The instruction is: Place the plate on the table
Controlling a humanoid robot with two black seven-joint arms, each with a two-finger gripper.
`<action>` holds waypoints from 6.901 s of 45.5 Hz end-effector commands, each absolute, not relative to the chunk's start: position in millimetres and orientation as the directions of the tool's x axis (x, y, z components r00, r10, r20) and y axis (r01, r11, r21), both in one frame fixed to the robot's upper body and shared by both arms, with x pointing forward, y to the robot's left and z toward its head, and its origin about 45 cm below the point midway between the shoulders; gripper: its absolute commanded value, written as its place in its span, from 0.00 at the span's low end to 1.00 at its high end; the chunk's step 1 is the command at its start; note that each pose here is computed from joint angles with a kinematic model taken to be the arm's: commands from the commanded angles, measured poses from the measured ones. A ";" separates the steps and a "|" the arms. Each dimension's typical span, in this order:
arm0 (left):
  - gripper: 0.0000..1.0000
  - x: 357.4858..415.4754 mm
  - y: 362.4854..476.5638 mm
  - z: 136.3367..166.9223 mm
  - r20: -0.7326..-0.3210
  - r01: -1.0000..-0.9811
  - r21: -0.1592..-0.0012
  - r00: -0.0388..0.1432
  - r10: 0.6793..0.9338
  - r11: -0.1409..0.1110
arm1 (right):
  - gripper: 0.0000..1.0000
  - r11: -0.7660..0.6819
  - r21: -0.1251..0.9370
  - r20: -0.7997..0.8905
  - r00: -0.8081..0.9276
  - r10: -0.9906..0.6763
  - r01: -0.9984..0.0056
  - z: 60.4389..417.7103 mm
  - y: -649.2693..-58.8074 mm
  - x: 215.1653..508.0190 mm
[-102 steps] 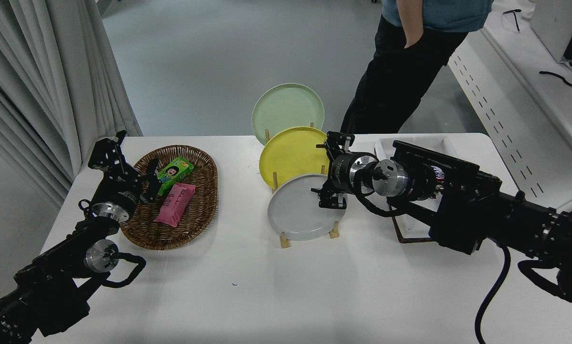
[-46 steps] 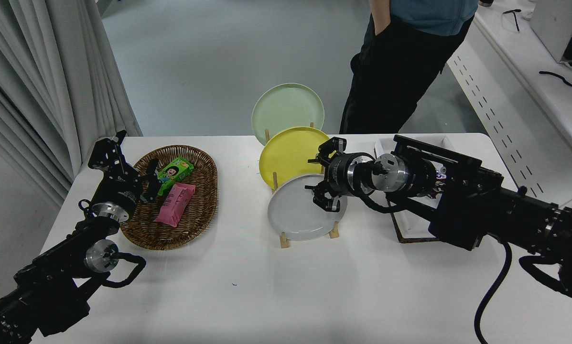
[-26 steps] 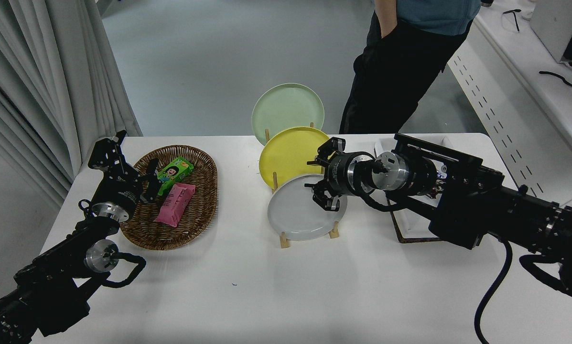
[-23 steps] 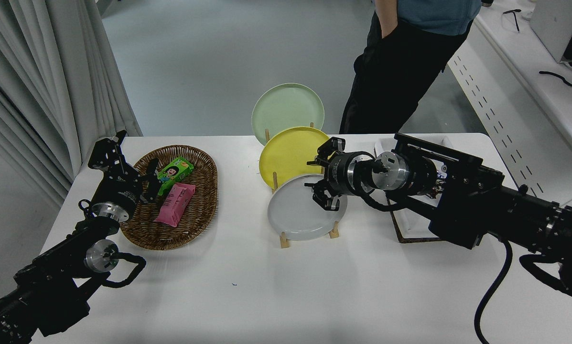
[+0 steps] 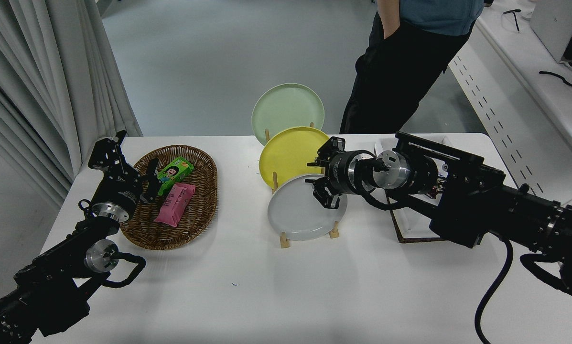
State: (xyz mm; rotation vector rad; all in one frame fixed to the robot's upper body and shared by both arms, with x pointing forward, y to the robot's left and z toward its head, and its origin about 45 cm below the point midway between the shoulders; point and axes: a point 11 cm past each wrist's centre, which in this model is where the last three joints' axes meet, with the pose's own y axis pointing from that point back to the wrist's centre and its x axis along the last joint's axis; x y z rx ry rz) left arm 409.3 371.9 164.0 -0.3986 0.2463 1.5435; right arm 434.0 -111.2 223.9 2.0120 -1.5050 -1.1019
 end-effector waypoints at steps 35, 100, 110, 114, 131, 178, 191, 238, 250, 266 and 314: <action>1.00 409.3 371.9 163.9 -0.399 -0.995 -0.095 0.021 0.917 -0.018 | 0.20 -0.336 0.711 -0.346 0.109 -0.932 -0.618 226.3 -118.8 436.3; 1.00 409.3 371.8 164.0 -0.400 -0.995 -0.095 0.023 0.916 -0.017 | 0.02 -0.346 0.733 -0.347 0.116 -0.931 -0.586 223.0 -117.8 432.5; 1.00 409.3 371.8 164.0 -0.400 -0.995 -0.095 0.023 0.916 -0.017 | 0.00 -0.365 0.738 -0.365 0.120 -0.923 -0.567 232.2 -115.5 433.9; 1.00 409.3 371.9 163.9 -0.399 -0.995 -0.095 0.021 0.917 -0.018 | 0.00 -0.369 0.727 -0.374 0.117 -0.920 -0.579 242.9 -118.0 438.9; 1.00 409.3 371.9 163.9 -0.399 -0.995 -0.095 0.021 0.917 -0.018 | 0.00 -0.357 0.654 -0.365 0.136 -0.921 -0.667 314.2 -132.5 465.9; 1.00 409.3 371.8 164.0 -0.400 -0.995 -0.095 0.023 0.916 -0.017 | 0.00 -0.496 0.745 -0.631 -0.231 -0.741 -0.446 329.6 -77.7 439.2; 1.00 409.3 371.9 163.9 -0.399 -0.995 -0.095 0.021 0.917 -0.018 | 0.00 -0.539 0.755 -0.641 -0.246 -0.727 -0.374 312.6 -49.7 423.4; 1.00 409.3 371.9 163.9 -0.399 -0.995 -0.095 0.021 0.917 -0.018 | 0.00 -0.449 0.873 -0.449 -0.671 -0.590 -0.190 182.8 -96.3 420.6; 1.00 409.3 371.9 163.9 -0.399 -0.995 -0.095 0.021 0.917 -0.018 | 0.00 -0.470 0.872 -0.432 -0.666 -0.608 -0.136 166.5 -88.2 401.7; 1.00 409.3 371.9 163.9 -0.399 -0.995 -0.095 0.021 0.917 -0.018 | 0.00 -0.498 0.862 -0.425 -0.670 -0.609 -0.094 157.3 -81.4 387.7; 1.00 409.3 371.8 164.0 -0.400 -0.995 -0.095 0.023 0.916 -0.017 | 0.00 -0.478 0.878 -0.338 -0.722 -0.604 -0.011 109.8 -95.4 355.3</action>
